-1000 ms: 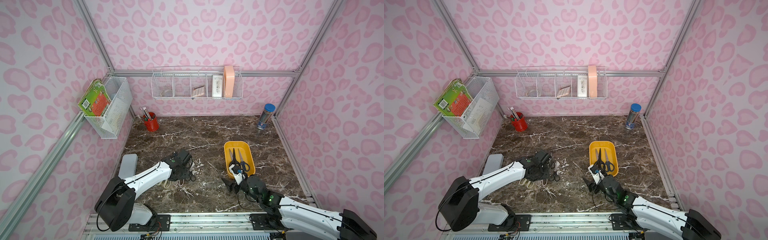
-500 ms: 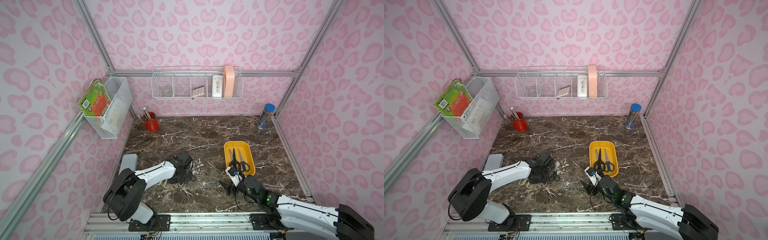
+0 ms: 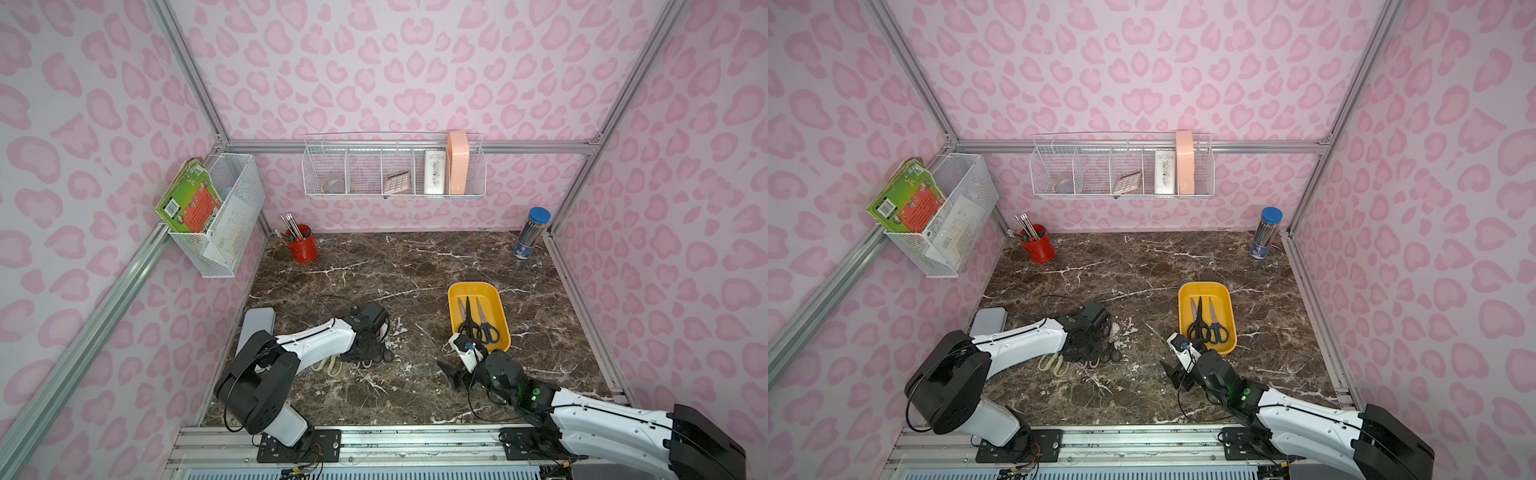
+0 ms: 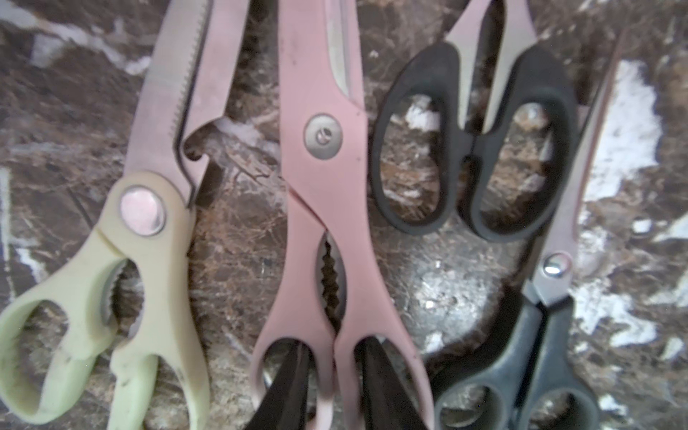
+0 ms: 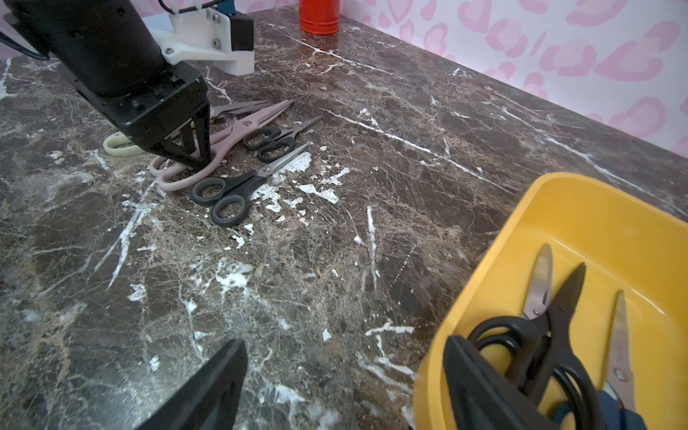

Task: Put the scissors into the storage box
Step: Pick up the scissors from the center of the board.

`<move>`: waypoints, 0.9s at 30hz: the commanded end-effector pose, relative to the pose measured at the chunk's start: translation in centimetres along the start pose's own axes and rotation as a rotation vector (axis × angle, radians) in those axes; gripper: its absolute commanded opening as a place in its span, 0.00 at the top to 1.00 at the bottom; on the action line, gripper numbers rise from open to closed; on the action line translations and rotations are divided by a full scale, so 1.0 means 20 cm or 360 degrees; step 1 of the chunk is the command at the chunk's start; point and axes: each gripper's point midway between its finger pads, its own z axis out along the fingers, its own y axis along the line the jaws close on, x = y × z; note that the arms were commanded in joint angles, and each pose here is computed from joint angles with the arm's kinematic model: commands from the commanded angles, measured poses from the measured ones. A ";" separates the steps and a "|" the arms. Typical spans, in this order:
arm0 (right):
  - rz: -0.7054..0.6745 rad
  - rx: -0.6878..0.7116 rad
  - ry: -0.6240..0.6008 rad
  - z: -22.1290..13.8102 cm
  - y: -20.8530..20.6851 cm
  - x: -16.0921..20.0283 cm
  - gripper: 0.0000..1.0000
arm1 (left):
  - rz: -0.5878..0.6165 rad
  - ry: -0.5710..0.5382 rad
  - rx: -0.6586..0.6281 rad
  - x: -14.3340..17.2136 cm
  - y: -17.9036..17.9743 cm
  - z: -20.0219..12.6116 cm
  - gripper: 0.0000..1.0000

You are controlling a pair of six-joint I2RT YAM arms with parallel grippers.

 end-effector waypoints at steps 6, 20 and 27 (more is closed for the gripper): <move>0.0013 0.0033 -0.0034 0.01 -0.02 -0.04 0.15 | 0.0055 -0.0012 -0.0108 -0.02 0.05 -0.02 0.80; 0.0010 0.0033 -0.0023 0.01 -0.01 -0.04 0.15 | 0.0108 -0.0113 -0.0067 -0.09 0.00 -0.26 0.82; 0.0007 0.0033 -0.0030 0.01 -0.01 -0.04 0.15 | 0.0131 -0.0174 -0.0040 -0.12 -0.03 -0.34 0.86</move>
